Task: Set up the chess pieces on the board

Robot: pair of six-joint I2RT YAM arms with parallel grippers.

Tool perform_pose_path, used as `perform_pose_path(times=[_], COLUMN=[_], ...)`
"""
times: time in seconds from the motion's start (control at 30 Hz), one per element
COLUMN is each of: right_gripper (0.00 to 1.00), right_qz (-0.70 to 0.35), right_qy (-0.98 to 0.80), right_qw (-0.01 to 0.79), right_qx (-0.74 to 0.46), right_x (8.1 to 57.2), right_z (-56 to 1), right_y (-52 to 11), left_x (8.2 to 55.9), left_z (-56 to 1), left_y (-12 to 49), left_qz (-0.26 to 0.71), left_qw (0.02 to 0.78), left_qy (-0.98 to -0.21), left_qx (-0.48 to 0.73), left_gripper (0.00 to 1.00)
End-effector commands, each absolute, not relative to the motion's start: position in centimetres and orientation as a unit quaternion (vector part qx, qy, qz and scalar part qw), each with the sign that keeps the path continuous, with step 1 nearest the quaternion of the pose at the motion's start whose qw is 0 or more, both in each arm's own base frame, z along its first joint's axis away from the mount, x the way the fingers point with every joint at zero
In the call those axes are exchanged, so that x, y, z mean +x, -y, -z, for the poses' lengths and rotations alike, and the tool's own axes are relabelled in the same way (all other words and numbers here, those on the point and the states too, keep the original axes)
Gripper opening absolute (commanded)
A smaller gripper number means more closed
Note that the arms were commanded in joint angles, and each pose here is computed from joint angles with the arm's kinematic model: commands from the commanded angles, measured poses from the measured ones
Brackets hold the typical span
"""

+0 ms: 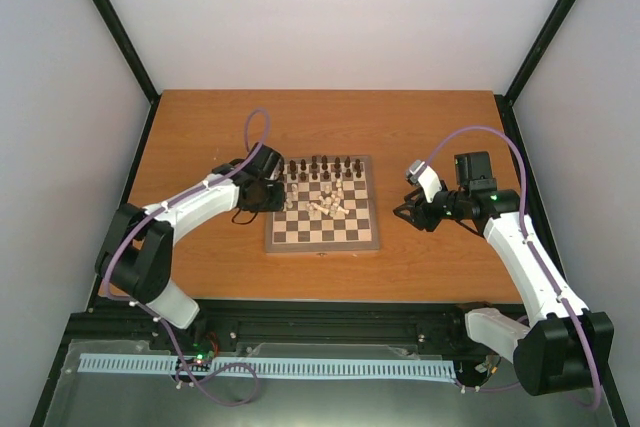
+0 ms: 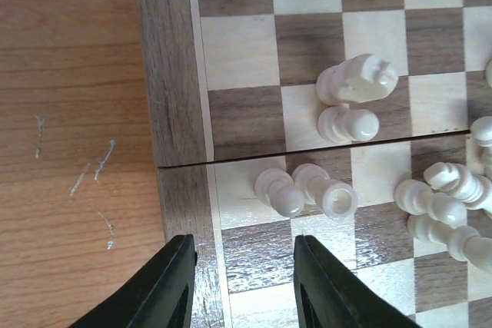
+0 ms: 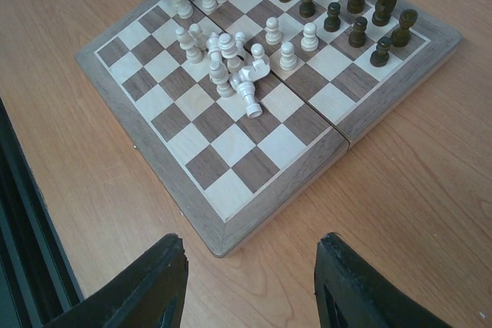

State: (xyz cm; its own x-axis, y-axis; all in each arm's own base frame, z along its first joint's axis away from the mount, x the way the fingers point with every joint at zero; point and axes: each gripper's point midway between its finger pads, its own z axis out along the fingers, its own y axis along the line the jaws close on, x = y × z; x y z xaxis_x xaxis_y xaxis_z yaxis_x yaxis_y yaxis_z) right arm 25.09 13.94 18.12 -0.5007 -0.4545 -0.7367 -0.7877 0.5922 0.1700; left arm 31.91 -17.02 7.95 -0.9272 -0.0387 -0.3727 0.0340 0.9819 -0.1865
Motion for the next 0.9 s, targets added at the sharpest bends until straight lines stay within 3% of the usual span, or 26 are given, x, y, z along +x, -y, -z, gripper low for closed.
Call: perform_pose_path(times=[0.0,0.27,0.53,0.87], right_gripper=[0.47,0.47,0.48,0.48], right_qz=[-0.242,-0.238,-0.238,-0.237], right_qy=[-0.827,-0.831,-0.834,-0.836], right_qw=[0.333,0.330,0.323,0.317], right_qx=[-0.381,-0.380,-0.379,-0.380], right_x=[25.4,25.5,25.6,25.6], right_z=[-17.8,-17.5,-17.0,-16.6], right_y=[-13.8,-13.7,-13.7,-13.6], left_x=[33.0,34.1,34.5,34.6], left_z=[-8.7,-8.4,-7.2,-6.9], left_y=[18.0,18.7,18.9,19.8], left_qz=[0.101,0.103,0.099,0.120], left_qw=[0.201,0.203,0.193,0.189], left_qy=[-0.974,-0.974,-0.976,-0.974], left_qx=[0.011,0.012,0.009,0.016], left_gripper=[0.36,0.35,0.26,0.27])
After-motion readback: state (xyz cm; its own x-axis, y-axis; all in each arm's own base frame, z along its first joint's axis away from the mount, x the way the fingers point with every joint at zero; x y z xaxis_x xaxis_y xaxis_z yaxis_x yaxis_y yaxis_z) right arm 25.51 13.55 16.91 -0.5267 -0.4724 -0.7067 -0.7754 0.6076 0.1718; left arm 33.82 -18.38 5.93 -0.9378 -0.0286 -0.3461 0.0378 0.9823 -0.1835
